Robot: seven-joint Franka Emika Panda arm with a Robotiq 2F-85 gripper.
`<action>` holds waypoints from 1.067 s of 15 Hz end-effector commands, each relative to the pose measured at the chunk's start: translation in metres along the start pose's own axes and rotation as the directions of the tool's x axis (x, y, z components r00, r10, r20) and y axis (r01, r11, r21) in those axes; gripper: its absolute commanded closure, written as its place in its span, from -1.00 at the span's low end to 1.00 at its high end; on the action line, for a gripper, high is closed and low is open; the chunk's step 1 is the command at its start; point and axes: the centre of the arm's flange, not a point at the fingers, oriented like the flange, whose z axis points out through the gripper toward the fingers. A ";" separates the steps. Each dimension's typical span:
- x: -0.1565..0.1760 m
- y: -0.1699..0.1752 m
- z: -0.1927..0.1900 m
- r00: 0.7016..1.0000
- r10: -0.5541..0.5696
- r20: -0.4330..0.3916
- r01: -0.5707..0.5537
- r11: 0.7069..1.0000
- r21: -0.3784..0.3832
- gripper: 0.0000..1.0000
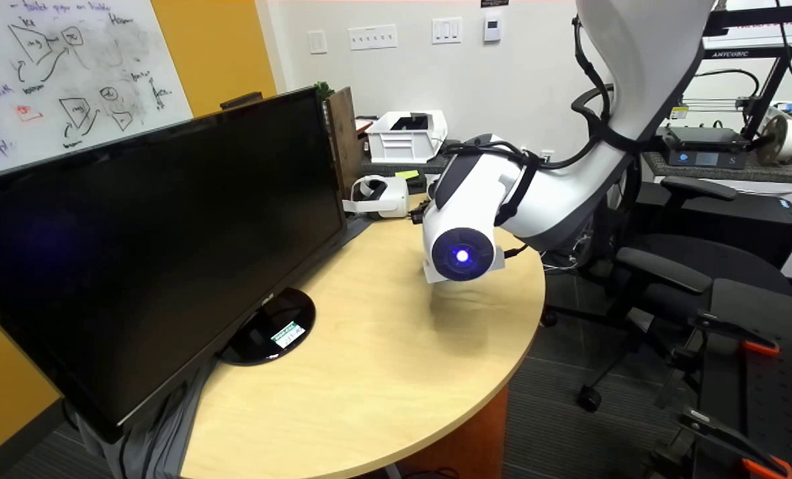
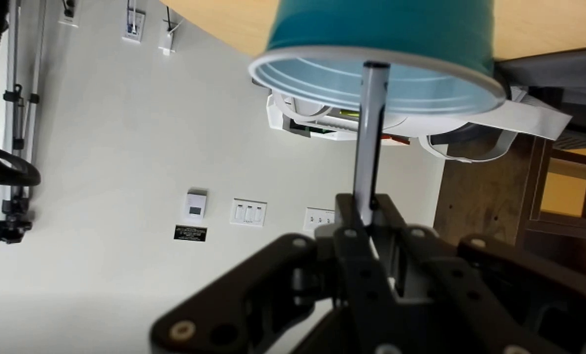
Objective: Put the marker inside the light blue cup
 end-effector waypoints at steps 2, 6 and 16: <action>0.000 -0.001 0.003 0.999 0.037 -0.028 -0.038 0.999 -0.009 -0.02; 0.002 0.000 0.005 0.999 0.039 -0.025 -0.039 0.999 -0.011 -0.63; 0.012 0.005 -0.014 0.999 0.039 -0.019 -0.039 0.999 0.006 -1.00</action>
